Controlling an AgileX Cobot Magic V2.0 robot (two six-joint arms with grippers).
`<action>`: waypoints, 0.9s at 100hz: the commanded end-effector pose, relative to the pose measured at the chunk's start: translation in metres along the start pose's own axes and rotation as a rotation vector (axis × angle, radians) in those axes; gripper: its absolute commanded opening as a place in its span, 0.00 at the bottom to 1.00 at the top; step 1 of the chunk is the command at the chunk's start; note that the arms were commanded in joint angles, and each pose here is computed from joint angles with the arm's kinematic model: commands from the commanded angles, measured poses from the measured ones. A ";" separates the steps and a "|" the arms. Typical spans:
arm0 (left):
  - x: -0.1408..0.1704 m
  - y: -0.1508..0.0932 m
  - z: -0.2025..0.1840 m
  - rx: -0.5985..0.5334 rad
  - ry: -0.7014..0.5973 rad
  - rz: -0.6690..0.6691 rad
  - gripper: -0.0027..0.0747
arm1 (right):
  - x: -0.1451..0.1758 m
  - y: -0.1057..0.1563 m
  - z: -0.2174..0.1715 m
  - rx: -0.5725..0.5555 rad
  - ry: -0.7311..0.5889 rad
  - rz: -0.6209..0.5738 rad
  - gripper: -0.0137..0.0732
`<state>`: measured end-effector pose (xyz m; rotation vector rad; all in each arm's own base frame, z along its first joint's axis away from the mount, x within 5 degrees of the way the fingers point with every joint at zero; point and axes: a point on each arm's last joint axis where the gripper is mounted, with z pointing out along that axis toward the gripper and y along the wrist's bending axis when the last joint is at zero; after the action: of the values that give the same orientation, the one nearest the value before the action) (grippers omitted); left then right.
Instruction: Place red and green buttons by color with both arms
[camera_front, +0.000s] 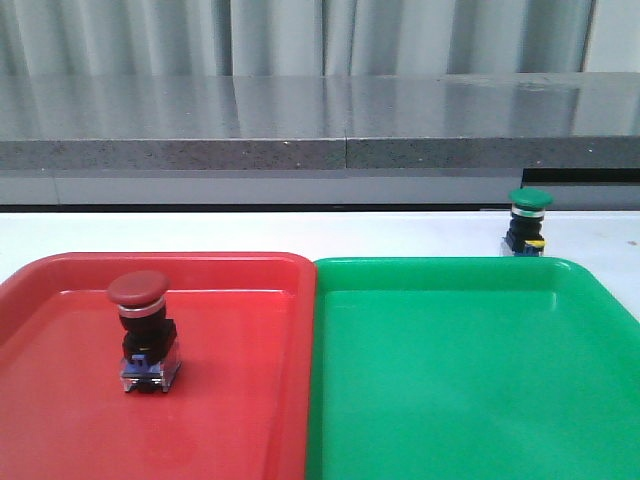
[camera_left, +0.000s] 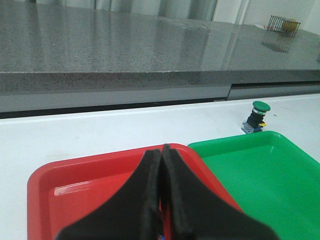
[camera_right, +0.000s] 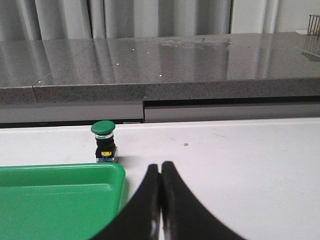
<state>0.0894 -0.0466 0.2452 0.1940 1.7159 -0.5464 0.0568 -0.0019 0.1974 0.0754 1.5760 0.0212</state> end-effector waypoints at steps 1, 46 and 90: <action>-0.008 0.001 -0.001 0.001 -0.147 0.003 0.01 | -0.015 0.001 -0.003 -0.007 -0.118 -0.014 0.11; 0.001 0.024 -0.024 -0.261 -0.184 0.071 0.01 | -0.015 0.001 -0.003 -0.007 -0.118 -0.014 0.11; 0.025 0.035 -0.044 -0.427 -0.291 0.080 0.01 | -0.015 0.001 -0.003 -0.007 -0.118 -0.014 0.11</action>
<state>0.0617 -0.0012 0.2095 -0.1074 1.5848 -0.1347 0.0568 -0.0019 0.1974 0.0754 1.5760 0.0212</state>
